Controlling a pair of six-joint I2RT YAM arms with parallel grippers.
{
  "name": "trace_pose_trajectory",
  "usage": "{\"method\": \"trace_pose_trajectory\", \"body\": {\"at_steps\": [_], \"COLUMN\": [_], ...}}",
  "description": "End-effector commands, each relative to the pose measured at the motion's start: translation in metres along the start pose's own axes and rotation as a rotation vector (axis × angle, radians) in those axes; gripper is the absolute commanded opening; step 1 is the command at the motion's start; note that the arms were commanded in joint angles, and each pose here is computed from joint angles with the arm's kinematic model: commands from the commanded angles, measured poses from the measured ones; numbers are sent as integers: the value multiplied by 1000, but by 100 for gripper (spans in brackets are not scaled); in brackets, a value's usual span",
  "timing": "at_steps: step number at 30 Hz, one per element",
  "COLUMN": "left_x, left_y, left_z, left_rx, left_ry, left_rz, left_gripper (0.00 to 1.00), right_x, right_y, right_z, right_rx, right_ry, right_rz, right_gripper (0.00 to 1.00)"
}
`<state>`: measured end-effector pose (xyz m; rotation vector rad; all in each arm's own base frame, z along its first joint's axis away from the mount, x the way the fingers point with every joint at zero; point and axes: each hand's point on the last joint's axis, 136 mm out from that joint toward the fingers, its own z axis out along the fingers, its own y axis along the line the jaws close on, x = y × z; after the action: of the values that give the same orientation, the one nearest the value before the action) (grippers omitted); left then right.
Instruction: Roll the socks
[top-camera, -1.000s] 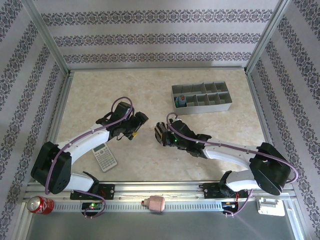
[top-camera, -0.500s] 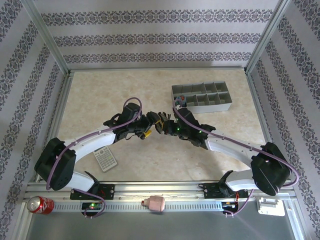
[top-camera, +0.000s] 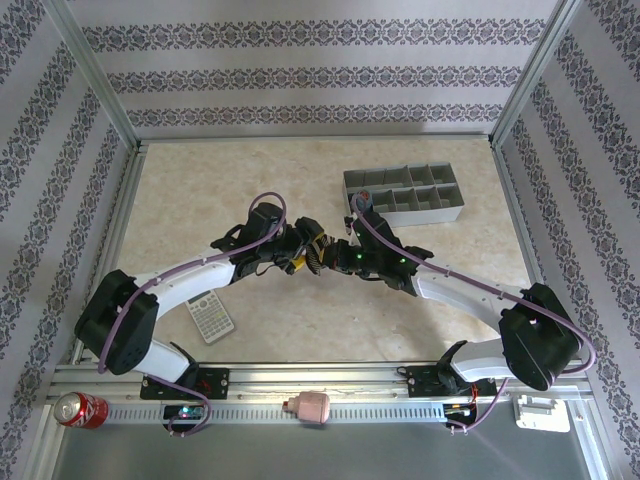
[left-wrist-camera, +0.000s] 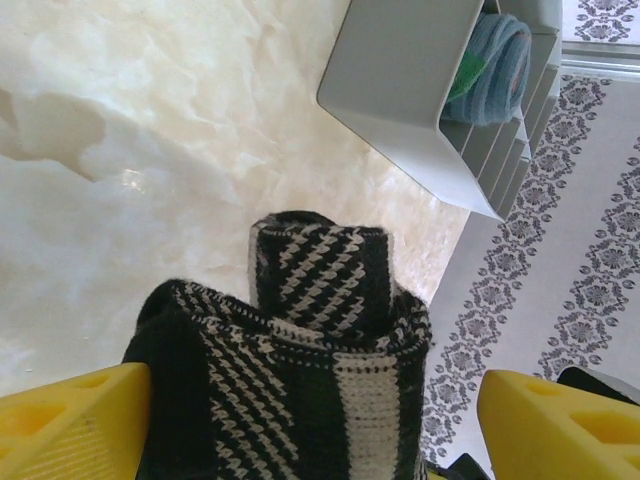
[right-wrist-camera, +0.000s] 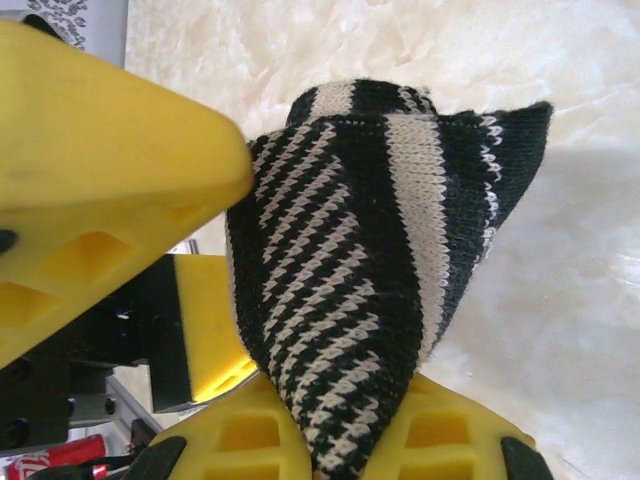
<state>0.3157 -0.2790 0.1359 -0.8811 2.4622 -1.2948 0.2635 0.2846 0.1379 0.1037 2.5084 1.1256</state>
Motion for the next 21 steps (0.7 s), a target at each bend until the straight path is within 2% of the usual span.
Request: {"method": "trace_pose_trajectory", "body": {"at_steps": [1,10,18,21], "left_x": [4,-4,-11,-9], "left_y": [-21,-14,-9,-9], "left_z": [3,12,13,15], "left_rx": [68,56,64,78], "left_ry": [30,15,8,21], "left_rz": [-9,-16,-14,-18], "left_gripper": [83,74,46,31], "right_x": [-2,7,13,9], "right_y": [17,35,27,32], "right_z": [-2,-2,-5,-6], "right_rx": [-85,-194,-231,-261], "right_ry": [18,123,182,193], "right_rz": [10,88,187,195], "right_gripper": [0,0,0,0]}}
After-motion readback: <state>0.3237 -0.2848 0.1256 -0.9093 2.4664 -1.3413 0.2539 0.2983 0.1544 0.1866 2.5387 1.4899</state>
